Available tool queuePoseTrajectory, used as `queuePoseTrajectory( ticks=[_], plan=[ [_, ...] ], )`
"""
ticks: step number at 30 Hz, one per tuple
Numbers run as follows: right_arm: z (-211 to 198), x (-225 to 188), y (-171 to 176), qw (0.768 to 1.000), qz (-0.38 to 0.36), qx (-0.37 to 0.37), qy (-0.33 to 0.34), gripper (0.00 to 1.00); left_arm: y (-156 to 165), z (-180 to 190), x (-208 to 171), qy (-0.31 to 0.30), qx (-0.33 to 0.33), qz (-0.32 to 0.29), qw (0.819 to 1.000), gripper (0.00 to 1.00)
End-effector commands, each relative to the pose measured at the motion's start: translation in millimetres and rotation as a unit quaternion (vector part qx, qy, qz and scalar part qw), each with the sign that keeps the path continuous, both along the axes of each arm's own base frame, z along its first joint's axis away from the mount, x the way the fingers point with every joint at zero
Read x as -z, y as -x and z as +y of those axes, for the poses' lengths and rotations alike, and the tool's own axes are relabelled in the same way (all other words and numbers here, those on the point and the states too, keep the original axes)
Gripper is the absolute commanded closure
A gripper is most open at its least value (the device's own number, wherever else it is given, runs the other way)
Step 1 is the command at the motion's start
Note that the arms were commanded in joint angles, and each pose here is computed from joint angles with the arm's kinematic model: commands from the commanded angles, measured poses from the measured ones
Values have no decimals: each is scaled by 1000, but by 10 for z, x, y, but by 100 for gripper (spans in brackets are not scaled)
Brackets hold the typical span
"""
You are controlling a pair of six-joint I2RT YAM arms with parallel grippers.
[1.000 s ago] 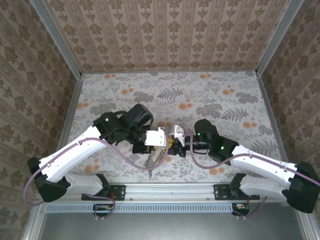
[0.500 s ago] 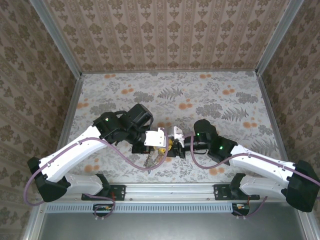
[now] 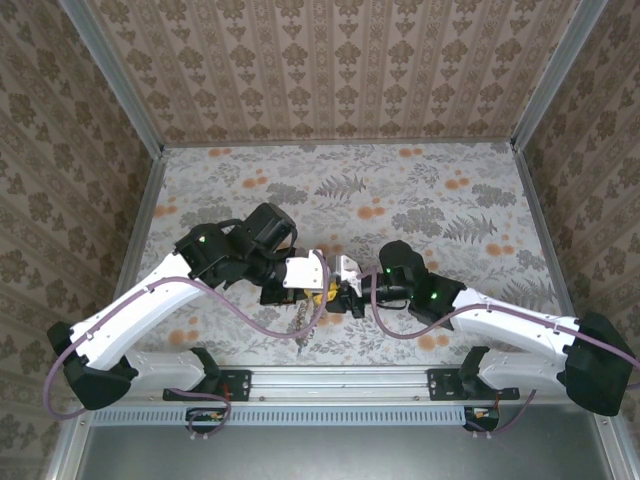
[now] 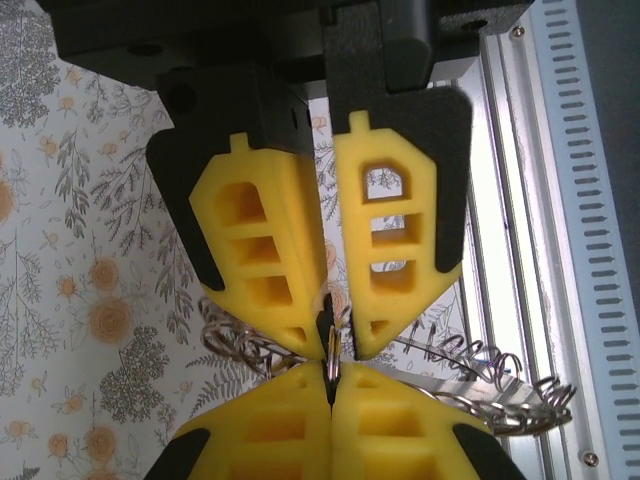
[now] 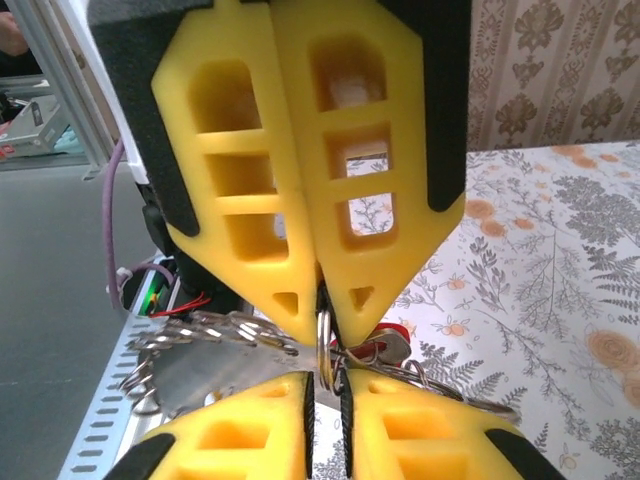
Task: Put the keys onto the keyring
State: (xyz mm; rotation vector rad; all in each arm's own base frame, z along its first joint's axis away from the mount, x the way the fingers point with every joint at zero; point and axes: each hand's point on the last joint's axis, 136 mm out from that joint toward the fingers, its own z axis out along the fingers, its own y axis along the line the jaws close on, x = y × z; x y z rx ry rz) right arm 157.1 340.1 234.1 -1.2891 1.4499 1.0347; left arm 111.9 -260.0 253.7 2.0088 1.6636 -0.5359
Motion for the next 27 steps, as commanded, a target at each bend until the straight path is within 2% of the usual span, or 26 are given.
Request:
queuePoseTrajectory(
  ticks=[1, 3, 5, 8, 10, 13, 16, 18, 21, 27],
  plan=[
    [44, -118, -47, 1000, -20, 12, -18, 90, 4, -88, -134, 40, 6, -1, 999, 100],
    [33, -145, -60, 999, -23, 18, -25, 93, 2, -78, -124, 39, 3, 0, 999, 100],
    [23, -184, -47, 999, -25, 18, -35, 92, 0, -70, -114, 39, 0, 1, 999, 100],
    [15, -224, -2, 999, -31, 13, -41, 80, -10, -56, -108, 42, -8, 4, 999, 100],
    [13, -231, 20, 999, -34, 9, -41, 78, -11, -45, -103, 43, -11, 6, 999, 100],
    [15, -218, 38, 999, -33, 6, -38, 79, -26, -40, -98, 43, -17, 8, 999, 100],
    [22, -225, 25, 999, -34, 9, -37, 86, -22, -46, -89, 43, -18, 13, 999, 100],
    [28, -231, 9, 999, -34, 13, -37, 87, -23, -54, -98, 46, -18, 13, 999, 100],
    [36, -261, 2, 998, -37, 17, -41, 83, -24, -55, -89, 46, -20, 16, 999, 100],
    [45, -271, -7, 998, -37, 23, -40, 82, -28, -62, -67, 46, -23, 21, 998, 100]
  ],
)
